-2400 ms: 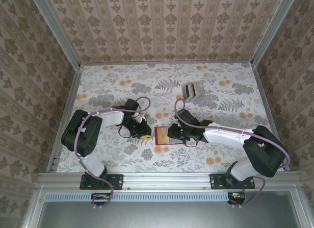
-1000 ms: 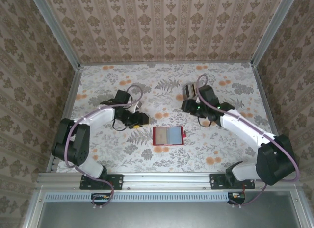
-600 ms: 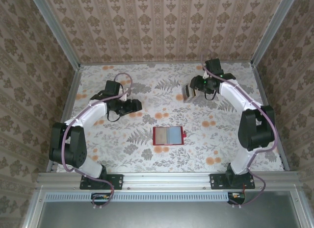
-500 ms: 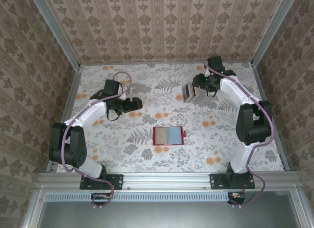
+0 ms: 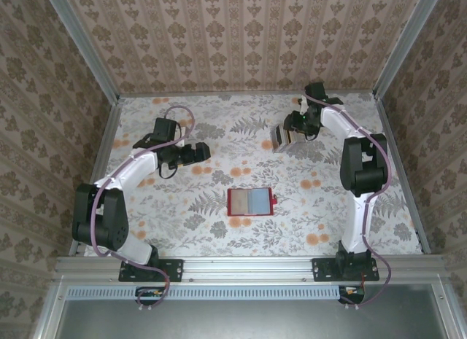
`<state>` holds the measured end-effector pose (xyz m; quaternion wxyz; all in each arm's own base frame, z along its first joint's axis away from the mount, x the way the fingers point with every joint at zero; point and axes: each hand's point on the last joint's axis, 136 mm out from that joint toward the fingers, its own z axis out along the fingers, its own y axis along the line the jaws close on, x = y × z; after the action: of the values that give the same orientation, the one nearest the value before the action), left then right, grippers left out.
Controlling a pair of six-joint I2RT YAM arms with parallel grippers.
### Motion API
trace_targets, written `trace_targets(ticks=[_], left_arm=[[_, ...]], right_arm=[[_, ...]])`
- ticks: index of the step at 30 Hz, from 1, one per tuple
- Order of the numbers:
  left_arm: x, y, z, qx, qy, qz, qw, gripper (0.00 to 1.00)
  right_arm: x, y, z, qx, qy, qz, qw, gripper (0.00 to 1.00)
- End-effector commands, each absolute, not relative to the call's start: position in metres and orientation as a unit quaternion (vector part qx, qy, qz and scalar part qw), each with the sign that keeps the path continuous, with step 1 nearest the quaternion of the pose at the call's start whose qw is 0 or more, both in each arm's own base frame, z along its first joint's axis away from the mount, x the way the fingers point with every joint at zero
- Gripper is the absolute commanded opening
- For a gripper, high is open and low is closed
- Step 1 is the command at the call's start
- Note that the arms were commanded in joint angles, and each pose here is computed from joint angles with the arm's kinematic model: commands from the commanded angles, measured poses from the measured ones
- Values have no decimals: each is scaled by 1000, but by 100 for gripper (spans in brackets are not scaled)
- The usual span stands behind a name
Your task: Put the credit cards into the card holder
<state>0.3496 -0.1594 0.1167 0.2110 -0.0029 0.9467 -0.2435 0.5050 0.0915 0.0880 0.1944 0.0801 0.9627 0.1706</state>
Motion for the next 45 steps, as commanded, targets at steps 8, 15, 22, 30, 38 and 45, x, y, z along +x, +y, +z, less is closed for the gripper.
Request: trace_targets(ticks=[8,15,22,30,38,45], left_arm=[[351,-155,116,-10,947,-237,217,100],[349,-154,113,-8,949,-233,214,100],[346,-155,110,-7,949,-237,206,100],[344,-157,108,-3,949,-243,199,100],[339,-156,107,-4,950,-243,198,100],[337,-155,105,-5,950,-243,198,100]], right_arm=[[498,113,92,53,956,229,173,49],[493,131,102,26,944,281,173,43],[485,124,82,33,954,257,150,43],[482,117,67,43,962,234,133,47],[489,139,95,35,929,325,175,41],[491,143,103,37,915,354,188,35]])
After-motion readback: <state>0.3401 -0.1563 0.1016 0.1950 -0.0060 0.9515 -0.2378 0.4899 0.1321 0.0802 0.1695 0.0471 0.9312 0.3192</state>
